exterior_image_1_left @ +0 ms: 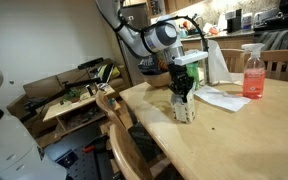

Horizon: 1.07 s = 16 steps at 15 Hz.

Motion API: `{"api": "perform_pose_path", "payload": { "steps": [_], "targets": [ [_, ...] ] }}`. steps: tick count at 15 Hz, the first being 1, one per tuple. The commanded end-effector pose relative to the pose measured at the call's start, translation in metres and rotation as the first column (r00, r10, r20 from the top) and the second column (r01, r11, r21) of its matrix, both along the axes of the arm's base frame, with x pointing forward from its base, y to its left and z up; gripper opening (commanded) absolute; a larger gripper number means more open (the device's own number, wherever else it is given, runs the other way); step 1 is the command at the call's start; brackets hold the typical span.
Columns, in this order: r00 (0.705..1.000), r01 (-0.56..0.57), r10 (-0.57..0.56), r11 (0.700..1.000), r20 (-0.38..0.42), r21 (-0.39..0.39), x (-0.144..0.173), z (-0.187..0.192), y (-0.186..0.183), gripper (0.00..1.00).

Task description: Open the white box and remove one tea bag from the box and place it on the table

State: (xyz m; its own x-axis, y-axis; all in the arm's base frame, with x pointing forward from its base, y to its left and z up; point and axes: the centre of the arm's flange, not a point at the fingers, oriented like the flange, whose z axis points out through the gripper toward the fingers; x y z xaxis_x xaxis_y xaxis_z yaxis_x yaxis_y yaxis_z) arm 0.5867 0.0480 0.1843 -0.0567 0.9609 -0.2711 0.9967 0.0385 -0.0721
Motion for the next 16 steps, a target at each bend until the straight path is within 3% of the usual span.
{"api": "perform_pose_path", "payload": {
  "steps": [1, 4, 5, 8, 12, 14, 16],
  "targets": [
    [0.999, -0.028, 0.028, 1.000, 0.016, 0.002, 0.0079, 0.0002, -0.0031, 0.21],
    [1.000, -0.028, 0.028, 1.000, 0.015, 0.000, 0.0079, -0.0013, -0.0027, 0.35],
    [1.000, -0.026, 0.026, 1.000, 0.015, 0.001, 0.0082, -0.0014, -0.0028, 0.28],
    [1.000, -0.024, 0.024, 1.000, 0.014, 0.001, 0.0090, -0.0018, -0.0030, 0.41],
    [1.000, -0.021, 0.021, 1.000, 0.013, -0.001, 0.0100, -0.0025, -0.0030, 0.45],
    [1.000, -0.019, 0.019, 1.000, 0.014, -0.002, 0.0108, -0.0026, -0.0031, 0.44],
    [1.000, -0.019, 0.019, 1.000, 0.014, -0.002, 0.0115, -0.0033, -0.0029, 0.35]
  ]
}}
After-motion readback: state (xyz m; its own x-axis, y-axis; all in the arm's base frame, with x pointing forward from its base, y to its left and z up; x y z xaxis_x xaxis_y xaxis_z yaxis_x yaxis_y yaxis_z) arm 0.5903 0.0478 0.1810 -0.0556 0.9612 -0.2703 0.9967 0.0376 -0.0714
